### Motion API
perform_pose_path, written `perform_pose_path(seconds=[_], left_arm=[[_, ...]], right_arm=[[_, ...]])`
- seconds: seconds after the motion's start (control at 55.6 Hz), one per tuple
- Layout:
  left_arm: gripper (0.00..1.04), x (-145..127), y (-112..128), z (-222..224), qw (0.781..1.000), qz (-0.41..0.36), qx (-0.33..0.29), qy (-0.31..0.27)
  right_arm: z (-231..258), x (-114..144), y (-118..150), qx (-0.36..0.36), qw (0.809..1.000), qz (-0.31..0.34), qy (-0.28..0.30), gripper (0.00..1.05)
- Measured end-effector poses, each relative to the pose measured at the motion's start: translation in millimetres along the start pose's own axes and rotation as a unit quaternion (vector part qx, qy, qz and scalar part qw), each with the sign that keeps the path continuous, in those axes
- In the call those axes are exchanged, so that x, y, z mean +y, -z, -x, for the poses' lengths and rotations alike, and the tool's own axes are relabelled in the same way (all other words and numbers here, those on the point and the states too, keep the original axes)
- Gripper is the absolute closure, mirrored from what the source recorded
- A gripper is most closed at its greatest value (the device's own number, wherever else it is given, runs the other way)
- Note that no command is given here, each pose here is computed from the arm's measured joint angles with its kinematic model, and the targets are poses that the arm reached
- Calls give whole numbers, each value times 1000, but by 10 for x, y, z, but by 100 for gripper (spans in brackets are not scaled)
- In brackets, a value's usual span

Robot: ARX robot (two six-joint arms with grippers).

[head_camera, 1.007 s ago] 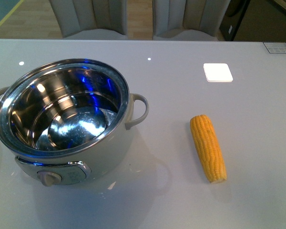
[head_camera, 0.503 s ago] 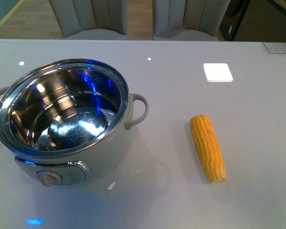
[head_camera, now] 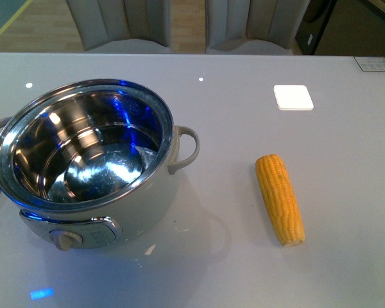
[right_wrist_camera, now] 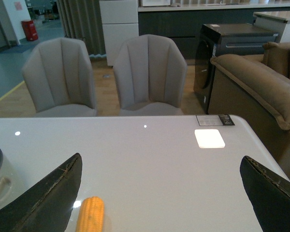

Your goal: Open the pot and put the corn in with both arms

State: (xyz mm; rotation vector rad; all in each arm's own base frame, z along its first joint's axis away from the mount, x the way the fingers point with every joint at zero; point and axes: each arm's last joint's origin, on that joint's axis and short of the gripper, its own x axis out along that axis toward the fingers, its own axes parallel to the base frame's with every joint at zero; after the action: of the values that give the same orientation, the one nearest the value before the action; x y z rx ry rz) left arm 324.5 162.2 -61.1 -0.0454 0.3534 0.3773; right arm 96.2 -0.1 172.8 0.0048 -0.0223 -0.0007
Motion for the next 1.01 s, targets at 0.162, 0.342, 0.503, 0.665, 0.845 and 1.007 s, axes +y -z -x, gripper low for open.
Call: perform_pose_path(seconds=[0.162, 0.342, 0.503, 0.665, 0.845, 1.007], left_arm=[[59, 9, 16, 3, 1000, 11, 2, -1], [33, 9, 12, 4, 1000, 11, 0, -1], [5, 17, 5, 56, 1000, 14, 6, -3], [7, 66, -359, 385, 1000, 23, 4, -3], [7, 203, -972, 695, 998, 42, -38, 1], [7, 230, -1331, 1111, 997, 40, -37, 48]], right_arm=[[0, 0, 0, 0, 1000, 0, 0, 9], [0, 0, 0, 0, 1000, 0, 0, 9], [0, 0, 0, 0, 1000, 0, 0, 9], [0, 0, 0, 0, 1000, 0, 0, 9], [1, 0, 0, 0, 1000, 0, 0, 9], [1, 0, 0, 0, 1000, 0, 0, 9]])
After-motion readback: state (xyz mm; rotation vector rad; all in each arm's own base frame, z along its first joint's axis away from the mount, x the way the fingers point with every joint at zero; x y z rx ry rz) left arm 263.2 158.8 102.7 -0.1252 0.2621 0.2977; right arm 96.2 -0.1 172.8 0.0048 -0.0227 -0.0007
